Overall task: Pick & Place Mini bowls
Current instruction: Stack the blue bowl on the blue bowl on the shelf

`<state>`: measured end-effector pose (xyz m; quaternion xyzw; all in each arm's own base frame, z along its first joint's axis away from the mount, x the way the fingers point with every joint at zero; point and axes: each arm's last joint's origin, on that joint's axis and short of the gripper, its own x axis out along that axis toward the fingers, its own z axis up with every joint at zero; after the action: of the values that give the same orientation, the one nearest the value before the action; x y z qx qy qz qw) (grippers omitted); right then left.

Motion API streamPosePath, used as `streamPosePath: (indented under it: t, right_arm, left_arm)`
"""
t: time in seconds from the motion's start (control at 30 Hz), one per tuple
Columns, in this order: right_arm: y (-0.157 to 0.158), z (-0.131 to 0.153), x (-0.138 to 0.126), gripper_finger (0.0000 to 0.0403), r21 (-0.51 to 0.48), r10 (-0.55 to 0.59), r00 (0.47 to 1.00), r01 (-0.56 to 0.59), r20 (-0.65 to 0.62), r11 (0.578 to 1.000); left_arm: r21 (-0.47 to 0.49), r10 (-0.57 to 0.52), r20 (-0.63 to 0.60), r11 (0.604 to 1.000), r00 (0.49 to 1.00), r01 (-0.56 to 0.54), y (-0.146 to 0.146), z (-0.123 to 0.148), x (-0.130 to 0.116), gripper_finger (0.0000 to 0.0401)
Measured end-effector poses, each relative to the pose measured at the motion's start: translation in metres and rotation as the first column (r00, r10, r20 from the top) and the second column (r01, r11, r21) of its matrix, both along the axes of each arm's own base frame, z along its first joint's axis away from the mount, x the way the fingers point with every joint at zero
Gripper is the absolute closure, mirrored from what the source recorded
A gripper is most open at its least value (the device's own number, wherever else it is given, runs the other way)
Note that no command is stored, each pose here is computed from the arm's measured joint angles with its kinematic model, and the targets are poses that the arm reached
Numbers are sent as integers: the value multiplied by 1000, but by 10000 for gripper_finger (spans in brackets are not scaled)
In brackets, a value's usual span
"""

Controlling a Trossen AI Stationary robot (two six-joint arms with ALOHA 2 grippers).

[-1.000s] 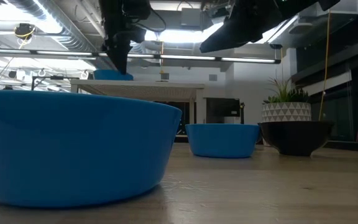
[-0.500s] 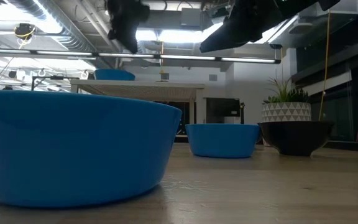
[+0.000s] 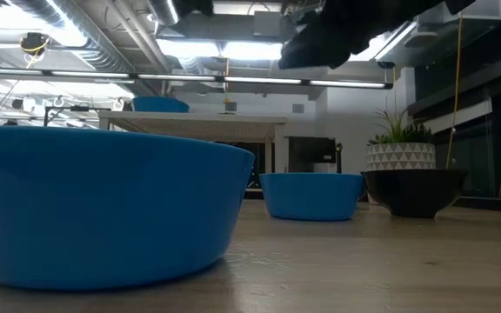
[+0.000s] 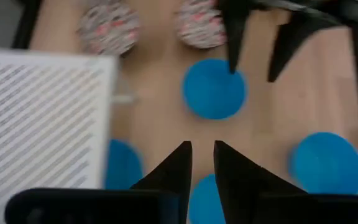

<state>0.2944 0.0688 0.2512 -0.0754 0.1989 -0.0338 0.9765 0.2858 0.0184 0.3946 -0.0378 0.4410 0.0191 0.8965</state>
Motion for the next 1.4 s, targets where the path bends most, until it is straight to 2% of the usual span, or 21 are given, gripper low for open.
streamPosePath:
  t: [0.1, 0.27, 0.47, 0.7, 0.83, 1.03, 1.4]
  right_arm:
    - [10, 4, 0, 166, 27, 100, 994, -101, 37, 995]
    - [31, 10, -4, 166, -19, 208, 974, -207, 95, 978]
    - [55, 15, -12, 166, -41, 292, 956, -290, 34, 956]
    - [69, 8, -22, 166, -4, 412, 910, -413, -46, 911]
    - [69, 5, -23, 166, -6, 413, 908, -414, -72, 910]
    - [65, -9, -19, 166, -42, 303, 941, -313, -152, 949]
    - [42, -34, 3, 166, -19, 220, 947, -230, -234, 973]
  left_arm:
    - [25, -77, 38, 997, 996, 76, -26, 2, 4, 343]
    - [59, -160, 61, 986, 985, 156, -66, 0, 3, 350]
    - [21, -219, 58, 976, 974, 218, -102, -22, 3, 354]
    - [-26, -214, 26, 976, 976, 215, -121, -64, 5, 354]
    - [-57, -182, 24, 981, 983, 184, -124, -83, 6, 354]
    - [-77, -118, -24, 990, 993, 116, -122, -103, 4, 352]
    - [-33, -75, -14, 997, 997, 74, -121, -105, 4, 350]
